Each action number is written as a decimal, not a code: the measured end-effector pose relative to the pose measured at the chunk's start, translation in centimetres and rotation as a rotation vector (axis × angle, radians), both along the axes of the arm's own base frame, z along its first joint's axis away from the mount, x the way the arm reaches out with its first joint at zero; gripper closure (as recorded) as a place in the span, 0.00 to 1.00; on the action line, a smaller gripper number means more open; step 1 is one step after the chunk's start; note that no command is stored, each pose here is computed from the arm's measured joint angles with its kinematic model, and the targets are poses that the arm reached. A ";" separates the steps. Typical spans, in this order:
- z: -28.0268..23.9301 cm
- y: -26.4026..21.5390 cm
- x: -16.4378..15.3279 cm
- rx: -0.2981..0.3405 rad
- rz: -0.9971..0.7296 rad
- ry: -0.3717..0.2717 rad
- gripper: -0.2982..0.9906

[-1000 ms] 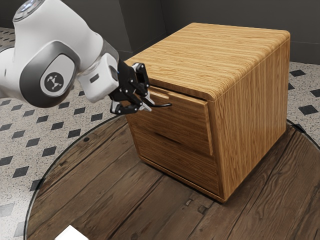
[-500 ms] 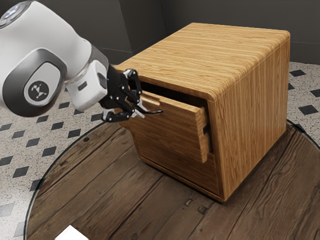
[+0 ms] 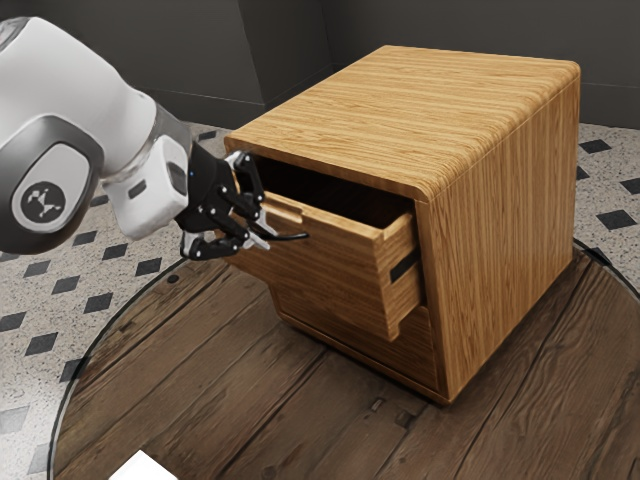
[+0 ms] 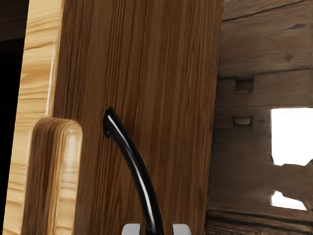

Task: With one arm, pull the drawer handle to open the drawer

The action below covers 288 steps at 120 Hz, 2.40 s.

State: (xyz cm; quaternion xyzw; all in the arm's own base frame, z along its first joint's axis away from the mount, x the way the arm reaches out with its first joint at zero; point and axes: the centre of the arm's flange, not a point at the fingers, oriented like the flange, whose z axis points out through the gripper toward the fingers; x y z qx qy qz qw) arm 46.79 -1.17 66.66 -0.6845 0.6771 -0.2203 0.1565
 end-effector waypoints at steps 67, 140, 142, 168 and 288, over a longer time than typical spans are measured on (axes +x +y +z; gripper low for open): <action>0.0 0.4 -3.6 0.002 0.000 -0.017 0.78; 0.0 0.4 -6.6 0.007 -0.003 -0.032 0.78; 0.0 0.4 -6.7 0.007 -0.003 -0.033 0.78; -0.1 0.6 -8.3 0.006 -0.002 -0.041 0.78; 0.5 1.6 -16.7 0.034 0.035 -0.089 0.78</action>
